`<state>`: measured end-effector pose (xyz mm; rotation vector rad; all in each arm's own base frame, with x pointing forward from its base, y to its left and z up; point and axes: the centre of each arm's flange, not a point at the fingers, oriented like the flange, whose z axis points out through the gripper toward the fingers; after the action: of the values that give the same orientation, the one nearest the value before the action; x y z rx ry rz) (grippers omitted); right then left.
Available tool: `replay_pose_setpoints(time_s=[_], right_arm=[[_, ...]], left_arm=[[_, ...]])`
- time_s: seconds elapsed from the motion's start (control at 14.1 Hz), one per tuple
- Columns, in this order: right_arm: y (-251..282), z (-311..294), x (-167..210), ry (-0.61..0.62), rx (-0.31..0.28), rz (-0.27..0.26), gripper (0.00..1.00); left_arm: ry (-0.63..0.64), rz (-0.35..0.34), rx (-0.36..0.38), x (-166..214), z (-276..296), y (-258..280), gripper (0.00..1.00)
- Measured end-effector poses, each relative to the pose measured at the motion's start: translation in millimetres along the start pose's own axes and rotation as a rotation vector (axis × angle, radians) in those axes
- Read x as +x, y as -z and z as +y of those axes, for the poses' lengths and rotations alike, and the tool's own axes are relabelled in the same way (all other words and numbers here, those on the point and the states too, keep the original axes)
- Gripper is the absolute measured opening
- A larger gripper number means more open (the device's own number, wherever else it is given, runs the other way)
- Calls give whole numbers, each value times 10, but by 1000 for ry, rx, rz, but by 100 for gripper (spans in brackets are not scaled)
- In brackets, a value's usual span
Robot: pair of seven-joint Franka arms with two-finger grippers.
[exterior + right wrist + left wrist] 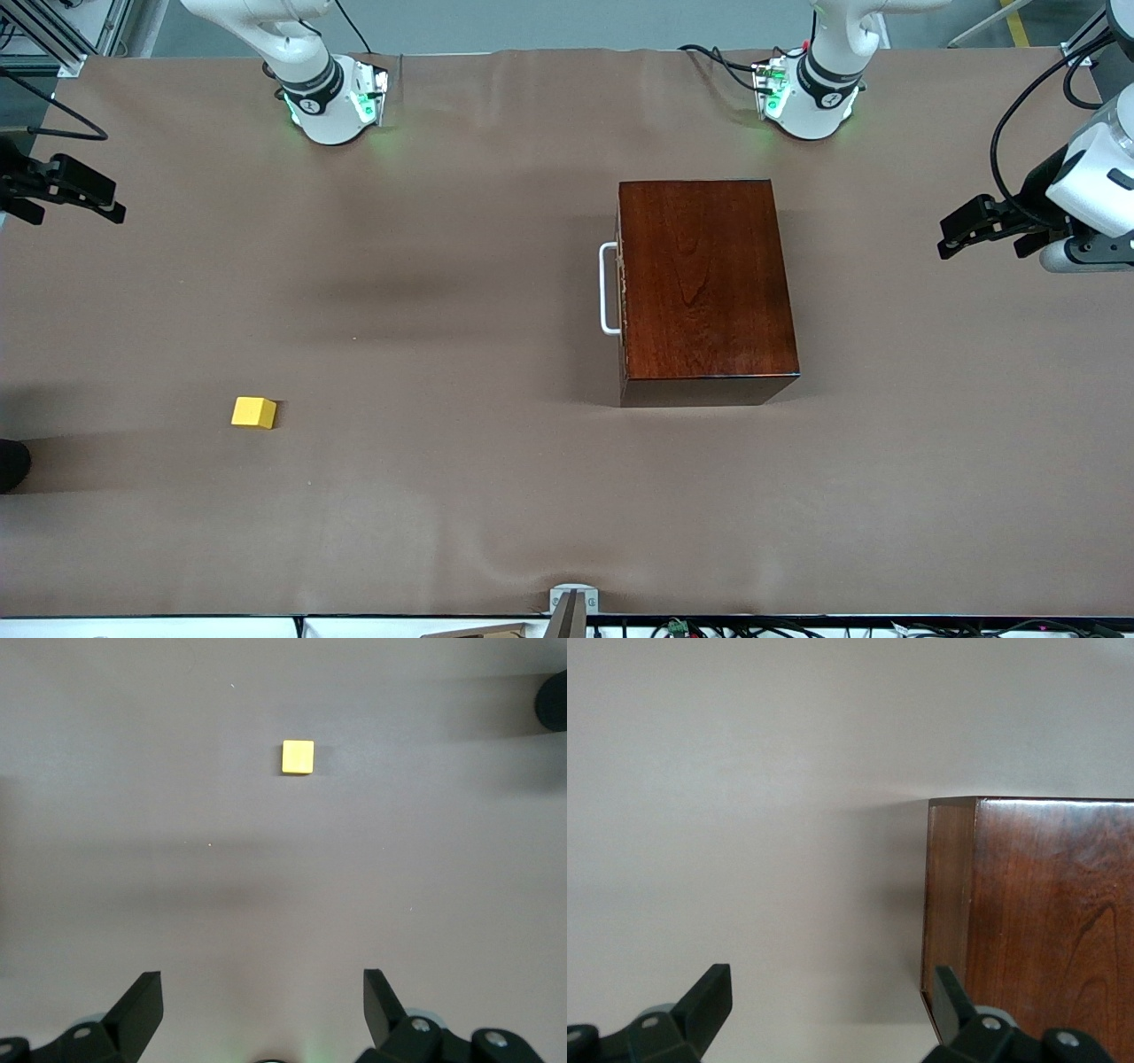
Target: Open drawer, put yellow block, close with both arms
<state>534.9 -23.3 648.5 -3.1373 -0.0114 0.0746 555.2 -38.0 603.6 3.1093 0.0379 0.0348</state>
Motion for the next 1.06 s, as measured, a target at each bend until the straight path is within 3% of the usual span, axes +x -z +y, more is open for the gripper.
replay_pose_setpoints(time_s=[1.06], right_arm=[[4,-1,-1,0,-1,0,100]], left_arm=[[-12,27,-3,39,75,99,100]])
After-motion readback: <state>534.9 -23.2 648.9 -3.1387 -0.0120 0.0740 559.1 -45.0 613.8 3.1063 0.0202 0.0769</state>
